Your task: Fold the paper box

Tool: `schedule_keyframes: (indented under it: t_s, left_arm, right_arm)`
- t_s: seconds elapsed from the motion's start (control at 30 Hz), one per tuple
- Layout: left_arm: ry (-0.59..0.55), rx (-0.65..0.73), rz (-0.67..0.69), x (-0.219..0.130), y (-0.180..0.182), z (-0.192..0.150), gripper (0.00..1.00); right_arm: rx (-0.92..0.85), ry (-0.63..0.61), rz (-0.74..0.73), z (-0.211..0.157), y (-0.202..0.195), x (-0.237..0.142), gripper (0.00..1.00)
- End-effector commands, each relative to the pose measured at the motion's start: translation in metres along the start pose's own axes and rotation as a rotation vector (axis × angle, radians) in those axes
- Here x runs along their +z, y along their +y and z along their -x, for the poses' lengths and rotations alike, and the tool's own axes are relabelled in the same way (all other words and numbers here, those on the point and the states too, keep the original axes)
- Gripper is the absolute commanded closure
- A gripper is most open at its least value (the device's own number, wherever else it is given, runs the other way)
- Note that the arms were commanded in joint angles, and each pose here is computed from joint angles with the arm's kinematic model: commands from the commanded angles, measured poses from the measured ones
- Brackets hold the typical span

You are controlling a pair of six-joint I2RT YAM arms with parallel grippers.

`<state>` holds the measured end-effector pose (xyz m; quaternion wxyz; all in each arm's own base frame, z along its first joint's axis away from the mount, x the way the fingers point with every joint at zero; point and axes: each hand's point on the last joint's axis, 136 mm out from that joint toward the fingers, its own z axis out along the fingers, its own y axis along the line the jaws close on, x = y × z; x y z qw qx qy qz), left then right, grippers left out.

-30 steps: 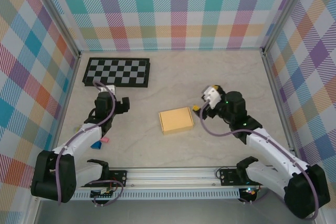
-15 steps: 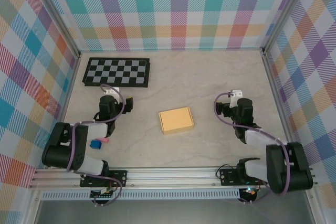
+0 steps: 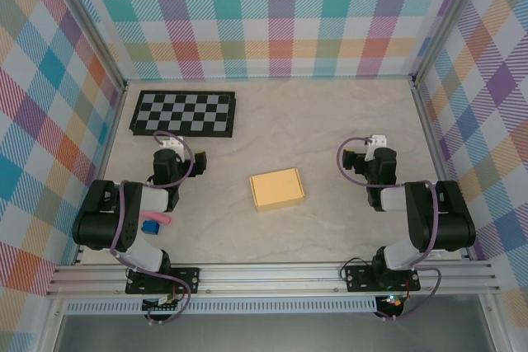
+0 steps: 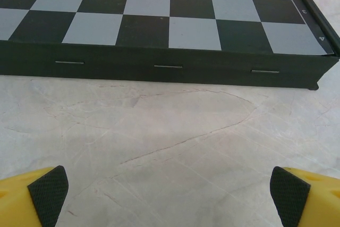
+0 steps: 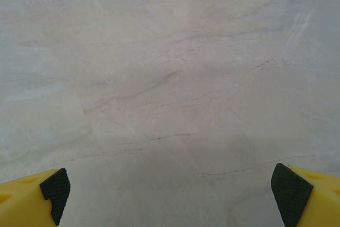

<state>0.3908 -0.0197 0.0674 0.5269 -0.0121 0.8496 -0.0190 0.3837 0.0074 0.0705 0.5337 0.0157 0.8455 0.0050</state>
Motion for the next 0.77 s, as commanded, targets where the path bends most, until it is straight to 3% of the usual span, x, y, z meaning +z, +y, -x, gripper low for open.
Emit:
schedule_keyframes:
  t_s: [0.0, 0.73]
  left_arm:
    - [-0.031, -0.026, 0.009, 0.003, 0.0043, 0.0127, 0.0]
    - [-0.035, -0.026, 0.007, 0.0024, 0.0039, 0.0136, 0.0]
  right_arm:
    - [0.036, -0.077, -0.029, 0.0244, -0.0044, 0.0013, 0.0]
    - [0.027, -0.068, -0.005, 0.0236, -0.0004, 0.0024, 0.0]
